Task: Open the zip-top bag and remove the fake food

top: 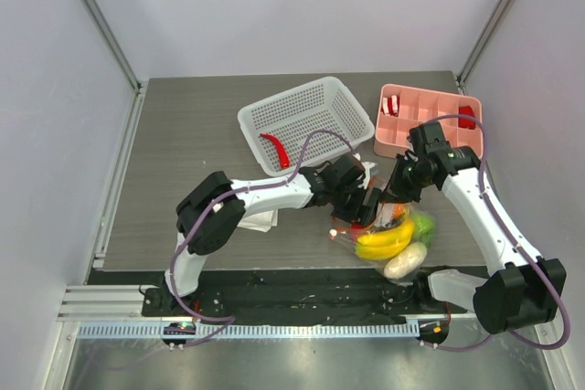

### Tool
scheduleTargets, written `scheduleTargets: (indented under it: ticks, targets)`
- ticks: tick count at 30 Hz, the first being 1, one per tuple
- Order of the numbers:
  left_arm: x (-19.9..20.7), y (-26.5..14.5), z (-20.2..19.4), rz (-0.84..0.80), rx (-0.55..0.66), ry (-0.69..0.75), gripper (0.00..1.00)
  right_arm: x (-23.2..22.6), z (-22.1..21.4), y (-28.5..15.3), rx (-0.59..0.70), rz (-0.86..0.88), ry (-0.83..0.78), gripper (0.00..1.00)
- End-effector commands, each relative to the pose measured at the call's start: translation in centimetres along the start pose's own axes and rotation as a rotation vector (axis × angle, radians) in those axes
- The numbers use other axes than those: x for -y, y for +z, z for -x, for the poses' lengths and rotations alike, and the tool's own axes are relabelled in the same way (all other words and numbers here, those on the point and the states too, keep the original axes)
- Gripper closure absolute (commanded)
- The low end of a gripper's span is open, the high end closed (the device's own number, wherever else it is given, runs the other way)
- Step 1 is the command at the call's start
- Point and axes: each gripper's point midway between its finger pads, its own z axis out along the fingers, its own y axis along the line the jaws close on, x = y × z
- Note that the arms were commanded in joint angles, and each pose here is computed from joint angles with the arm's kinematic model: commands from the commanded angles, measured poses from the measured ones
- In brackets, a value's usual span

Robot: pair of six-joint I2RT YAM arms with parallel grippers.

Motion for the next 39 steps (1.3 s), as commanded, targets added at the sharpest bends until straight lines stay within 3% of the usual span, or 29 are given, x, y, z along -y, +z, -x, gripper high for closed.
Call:
scheduleTargets:
  ticks: [1, 4, 5, 11, 17, 19, 23, 27, 33, 39]
  targets:
    - [-1.6, 2.4, -3.4, 0.060, -0.081, 0.011, 0.30, -1.9, 0.9, -0.6, 0.047, 0.084, -0.011, 0.99]
    - [-1.8, 1.9, -3.5, 0.073, -0.080, 0.031, 0.56, -1.9, 0.9, -0.6, 0.048, 0.082, -0.014, 0.99]
    - [-1.8, 1.6, -3.0, 0.088, -0.067, 0.053, 0.72, -1.9, 1.0, -0.6, 0.049, 0.082, -0.013, 0.99]
    - [-1.5, -2.4, 0.2, 0.169, 0.013, 0.135, 0.94, -2.5, 1.7, -1.3, 0.084, 0.099, -0.043, 0.99]
    - [-1.4, -5.7, 3.3, 0.161, 0.079, 0.131, 1.00, -2.8, 2.2, -1.6, 0.098, 0.107, -0.058, 0.99]
    - [-1.0, -6.3, 3.1, 0.148, 0.061, 0.134, 0.97, -2.8, 2.2, -1.5, 0.098, 0.108, -0.058, 0.99]
    - [0.6, -7.2, 2.4, 0.074, 0.036, 0.128, 0.66, -2.8, 2.0, -1.3, 0.088, 0.110, -0.058, 0.99]
    - [2.0, -7.0, 0.6, -0.035, -0.045, 0.128, 0.47, -2.9, 2.1, -1.2, 0.083, 0.111, -0.065, 0.99]
    - [2.5, -5.7, -2.1, -0.141, -0.175, 0.119, 0.37, -3.3, 2.3, -1.4, 0.084, 0.123, -0.071, 0.99]
    - [2.3, -4.7, -2.0, -0.147, -0.167, 0.079, 0.31, -3.3, 2.3, -1.2, 0.078, 0.121, -0.065, 0.99]
